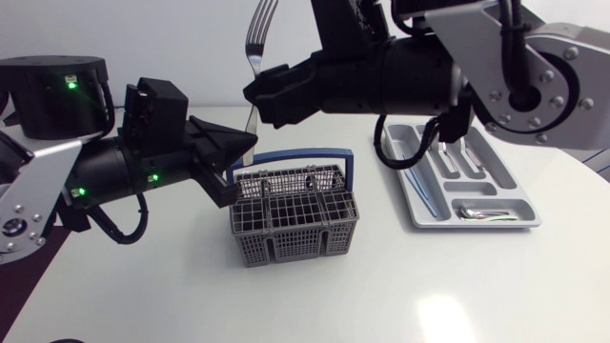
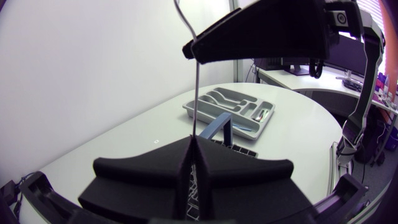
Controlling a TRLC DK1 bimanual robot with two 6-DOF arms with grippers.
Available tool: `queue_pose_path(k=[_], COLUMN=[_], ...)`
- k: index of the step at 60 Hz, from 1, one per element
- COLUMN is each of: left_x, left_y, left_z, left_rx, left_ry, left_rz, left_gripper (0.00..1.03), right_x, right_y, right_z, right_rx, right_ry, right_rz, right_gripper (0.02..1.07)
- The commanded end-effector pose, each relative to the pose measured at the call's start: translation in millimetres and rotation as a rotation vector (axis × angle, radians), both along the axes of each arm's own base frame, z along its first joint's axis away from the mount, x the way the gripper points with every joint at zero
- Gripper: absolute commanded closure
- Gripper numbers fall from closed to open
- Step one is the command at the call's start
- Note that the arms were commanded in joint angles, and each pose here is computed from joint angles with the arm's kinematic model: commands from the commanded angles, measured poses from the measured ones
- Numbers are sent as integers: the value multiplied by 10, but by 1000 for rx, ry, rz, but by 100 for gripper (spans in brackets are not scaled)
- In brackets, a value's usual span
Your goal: Unload the cutlery basket into the drawer organizer.
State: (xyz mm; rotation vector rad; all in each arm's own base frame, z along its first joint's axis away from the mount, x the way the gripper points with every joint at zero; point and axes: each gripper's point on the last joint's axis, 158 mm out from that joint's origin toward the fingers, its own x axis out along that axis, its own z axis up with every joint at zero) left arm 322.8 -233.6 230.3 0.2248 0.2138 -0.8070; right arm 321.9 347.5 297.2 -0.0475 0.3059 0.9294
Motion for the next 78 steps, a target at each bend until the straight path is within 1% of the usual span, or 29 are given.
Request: queue_pose_path(k=[1,9,12,15,21,28,42,53,78], left_x=[-16,-19,-17,-17,-21,-25,-25,-34,-45], left_y=[-7,-6,-6,-6,-11,-16,-19,-32,-65], left_z=[0,3,10,23,10,19,26,30,23], left_rx=[-13,-14,-15,-17,-15,-18,-19,-23,-27], left_ry=[-1,0,-1,-4,-1,-3,-3,-1,-1], left_rz=[4,4,4,4,3,1,2,-2,-7], left_gripper=[100,100,100,100,100,100,100,100,100], right_x=[63,85,91,94,97,100,92,63,43], right_y=[36,35,31,33,36,42,67,96,108], right_z=[111,116,119,112,109,103,82,83,81], right_rx=[18,20,21,19,19,19,17,16,16], right_ry=[-23,-26,-27,-26,-26,-25,-20,-19,-15], right_rz=[-11,-17,-19,-19,-19,-17,-10,3,14], right_gripper=[46,54,54,58,62,63,82,101,101])
